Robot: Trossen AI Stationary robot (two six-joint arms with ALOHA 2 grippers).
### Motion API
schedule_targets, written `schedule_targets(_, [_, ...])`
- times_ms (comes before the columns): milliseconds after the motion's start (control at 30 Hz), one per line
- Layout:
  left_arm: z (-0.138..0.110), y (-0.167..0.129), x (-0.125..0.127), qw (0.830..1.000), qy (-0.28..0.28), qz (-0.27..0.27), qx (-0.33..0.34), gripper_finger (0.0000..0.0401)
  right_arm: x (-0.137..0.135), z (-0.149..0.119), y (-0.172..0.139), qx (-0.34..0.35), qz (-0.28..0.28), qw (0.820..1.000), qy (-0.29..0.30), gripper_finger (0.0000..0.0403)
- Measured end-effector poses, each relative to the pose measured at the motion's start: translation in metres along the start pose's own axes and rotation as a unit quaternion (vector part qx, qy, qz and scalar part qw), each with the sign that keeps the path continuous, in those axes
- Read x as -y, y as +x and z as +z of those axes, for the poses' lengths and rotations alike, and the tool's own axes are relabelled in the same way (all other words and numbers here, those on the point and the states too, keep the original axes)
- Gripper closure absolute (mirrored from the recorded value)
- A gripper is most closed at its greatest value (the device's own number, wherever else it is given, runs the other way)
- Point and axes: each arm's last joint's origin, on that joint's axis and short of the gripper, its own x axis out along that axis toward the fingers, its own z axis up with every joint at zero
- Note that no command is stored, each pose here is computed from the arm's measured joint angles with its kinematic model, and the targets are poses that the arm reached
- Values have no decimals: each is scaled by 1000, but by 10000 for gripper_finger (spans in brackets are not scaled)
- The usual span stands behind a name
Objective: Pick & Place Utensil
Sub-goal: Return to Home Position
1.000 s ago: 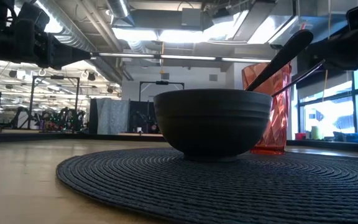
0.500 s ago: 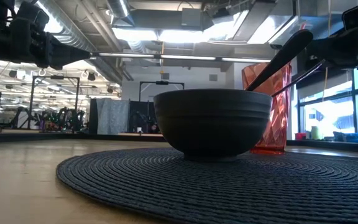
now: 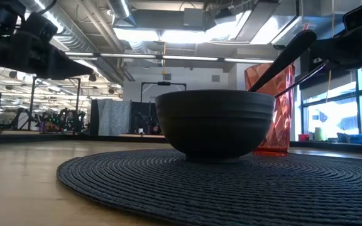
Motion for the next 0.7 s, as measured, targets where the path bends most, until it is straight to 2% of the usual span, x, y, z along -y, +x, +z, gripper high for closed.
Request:
schedule_targets(367, [6,-2,-3,999,15,34,28,400,-1,-2,2,-13,22,1000,17,403])
schedule_targets(533, [5,-4,-3,999,29,28,28,400,3,-8,5,-47,-33,998,39,403])
schedule_targets(700, [5,-4,-1,999,27,14,30,399,4,-14,7,-80,-51,994,47,403])
